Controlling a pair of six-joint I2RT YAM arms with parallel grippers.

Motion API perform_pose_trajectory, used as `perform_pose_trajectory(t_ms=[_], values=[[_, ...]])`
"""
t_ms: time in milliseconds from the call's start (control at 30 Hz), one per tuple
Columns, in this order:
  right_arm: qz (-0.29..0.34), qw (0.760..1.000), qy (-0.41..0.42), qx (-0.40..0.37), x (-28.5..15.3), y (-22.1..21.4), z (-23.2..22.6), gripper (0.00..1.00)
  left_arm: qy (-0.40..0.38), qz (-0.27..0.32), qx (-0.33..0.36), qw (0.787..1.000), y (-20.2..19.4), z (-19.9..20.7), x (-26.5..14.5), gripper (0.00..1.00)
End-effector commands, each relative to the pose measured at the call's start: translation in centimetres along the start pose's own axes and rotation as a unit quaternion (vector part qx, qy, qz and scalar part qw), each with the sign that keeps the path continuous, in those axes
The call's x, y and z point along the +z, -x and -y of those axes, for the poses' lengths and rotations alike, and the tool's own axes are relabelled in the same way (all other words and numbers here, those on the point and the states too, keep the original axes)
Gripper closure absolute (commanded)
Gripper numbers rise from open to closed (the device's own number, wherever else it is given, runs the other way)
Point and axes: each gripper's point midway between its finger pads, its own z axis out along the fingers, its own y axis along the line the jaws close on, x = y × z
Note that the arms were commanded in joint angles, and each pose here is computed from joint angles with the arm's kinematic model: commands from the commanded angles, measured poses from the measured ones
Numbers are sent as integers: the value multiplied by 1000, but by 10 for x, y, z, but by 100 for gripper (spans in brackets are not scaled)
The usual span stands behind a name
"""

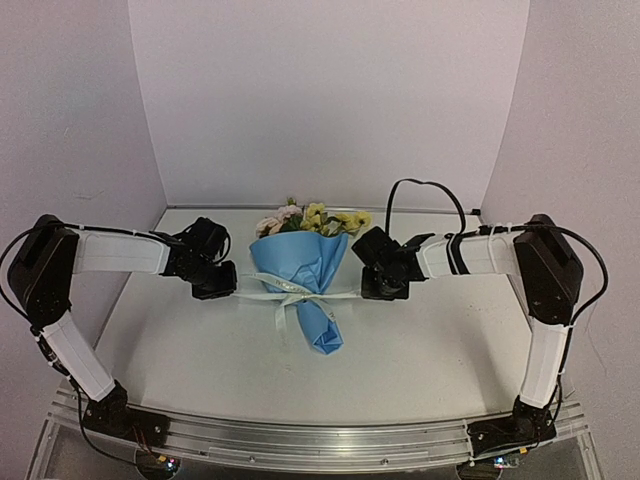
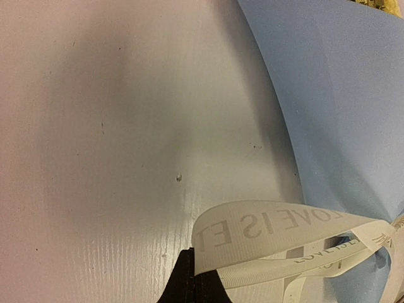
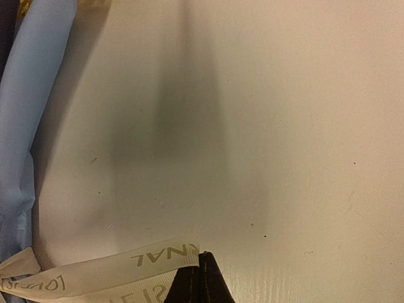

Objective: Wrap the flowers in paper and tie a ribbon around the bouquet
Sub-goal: Tie the half-tied ribbon around the folded bouquet.

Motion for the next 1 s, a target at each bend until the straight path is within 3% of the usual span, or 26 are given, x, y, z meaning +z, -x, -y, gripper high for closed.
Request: perform_pose_trajectory(t_ms=[0,100,133,233,333,667,967], values=[[18,1000,15,18,-11,16,1,100,-3,18,9,1000,12,-3,-13,100],[22,999,47,14,-23,22,-11,96,-25,16,15,999,13,7,-13,100],[21,998,58,10,-28,23,-16,89,-29,17,18,999,14,9,-13,100],[21,996,84,6,-42,24,-25,54,-63,10,27,998,13,24,-14,100],[14,994,106,6,-53,19,-30,40,-77,8,34,996,13,32,-13,100],[-97,965,244,1,-62,-56,-91,47,-93,1,31,995,9,39,-11,100],[-128,948,286,50,-55,-68,-112,46,-99,-5,22,995,6,40,-11,100]])
